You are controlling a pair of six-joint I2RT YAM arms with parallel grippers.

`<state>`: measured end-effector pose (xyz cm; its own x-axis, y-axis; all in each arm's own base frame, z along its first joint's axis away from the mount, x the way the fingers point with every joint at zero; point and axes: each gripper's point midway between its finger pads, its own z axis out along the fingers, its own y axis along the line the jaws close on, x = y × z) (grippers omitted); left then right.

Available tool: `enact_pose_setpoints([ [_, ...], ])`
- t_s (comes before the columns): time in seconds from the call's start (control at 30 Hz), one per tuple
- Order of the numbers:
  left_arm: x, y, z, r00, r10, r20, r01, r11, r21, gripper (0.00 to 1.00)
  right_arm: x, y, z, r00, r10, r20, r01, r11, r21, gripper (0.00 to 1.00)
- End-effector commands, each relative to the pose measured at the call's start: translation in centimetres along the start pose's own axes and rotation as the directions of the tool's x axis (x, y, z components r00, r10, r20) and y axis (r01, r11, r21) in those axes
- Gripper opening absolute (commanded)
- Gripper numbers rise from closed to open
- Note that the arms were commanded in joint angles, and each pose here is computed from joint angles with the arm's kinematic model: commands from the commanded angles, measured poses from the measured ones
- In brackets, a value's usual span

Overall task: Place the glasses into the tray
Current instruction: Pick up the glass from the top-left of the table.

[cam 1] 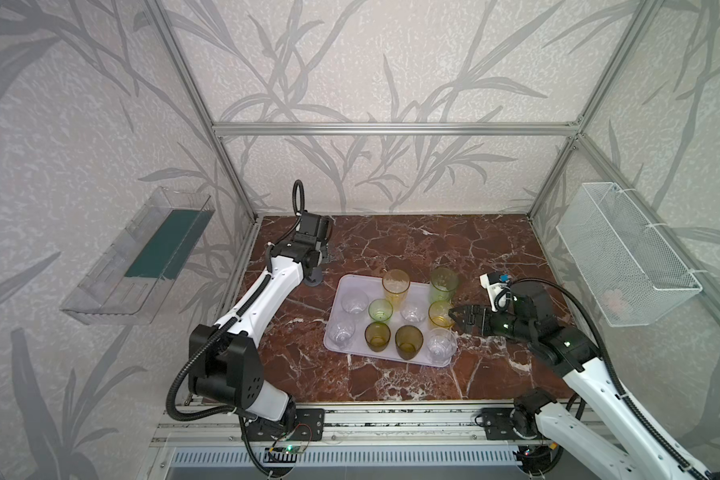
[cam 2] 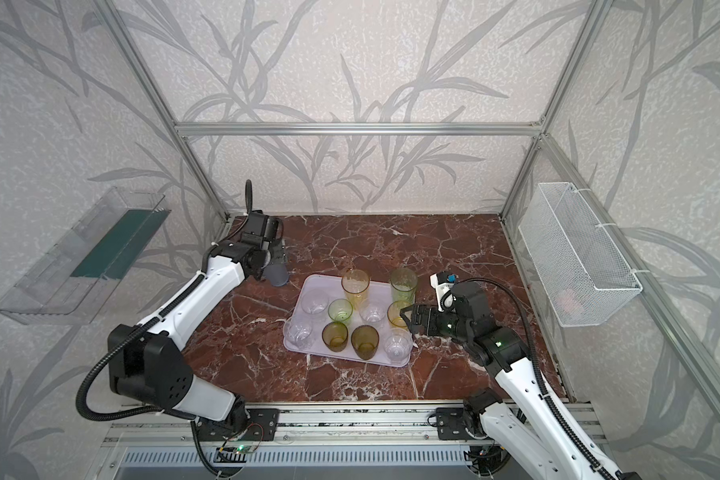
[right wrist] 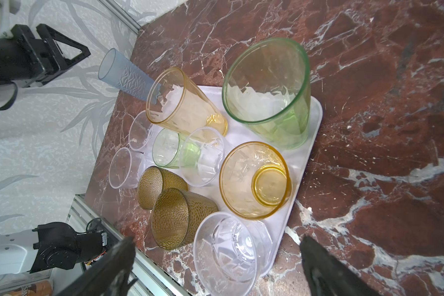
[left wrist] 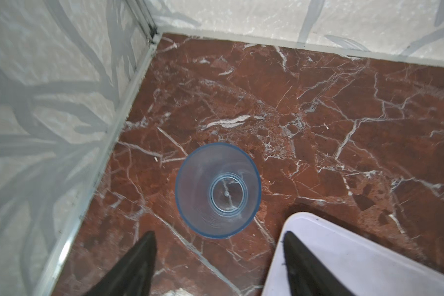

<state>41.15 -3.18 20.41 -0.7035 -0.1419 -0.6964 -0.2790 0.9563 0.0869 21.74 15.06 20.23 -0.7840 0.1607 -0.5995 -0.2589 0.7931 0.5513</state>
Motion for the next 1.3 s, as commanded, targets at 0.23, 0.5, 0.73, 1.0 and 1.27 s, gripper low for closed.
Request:
enact_pose_setpoints([
  [0.23, 0.8, -1.4, 2.0, 0.999, 0.006, -0.053, -0.005, 1.0, 0.029, 0.5, -0.8, 0.5, -1.7, 0.998, 0.001, 0.055, -0.001, 1.0, -0.001, 0.99],
  [0.5, 1.2, -1.2, 3.2, 0.997, 0.025, -0.076, -0.025, 1.0, 0.01, 0.34, -0.9, 0.7, -1.5, 0.998, 0.021, 0.051, -0.021, 1.0, -0.013, 0.99],
  [0.73, 1.1, -1.5, 3.9, 0.996, 0.027, -0.083, -0.025, 1.0, 0.019, 0.26, -1.0, 0.8, -1.5, 0.998, 0.027, 0.053, -0.027, 1.0, -0.012, 0.99],
  [1.0, 1.3, -1.7, 4.7, 0.994, 0.04, -0.104, -0.038, 0.999, 0.018, 0.25, -0.8, 0.5, -1.6, 0.998, 0.031, 0.052, -0.03, 1.0, -0.004, 0.99],
  [1.27, 1.4, -2.1, 5.0, 0.993, 0.035, -0.112, -0.031, 0.999, 0.036, 0.19, -0.8, 0.4, -1.6, 0.998, 0.033, 0.053, -0.033, 0.999, 0.001, 0.99],
])
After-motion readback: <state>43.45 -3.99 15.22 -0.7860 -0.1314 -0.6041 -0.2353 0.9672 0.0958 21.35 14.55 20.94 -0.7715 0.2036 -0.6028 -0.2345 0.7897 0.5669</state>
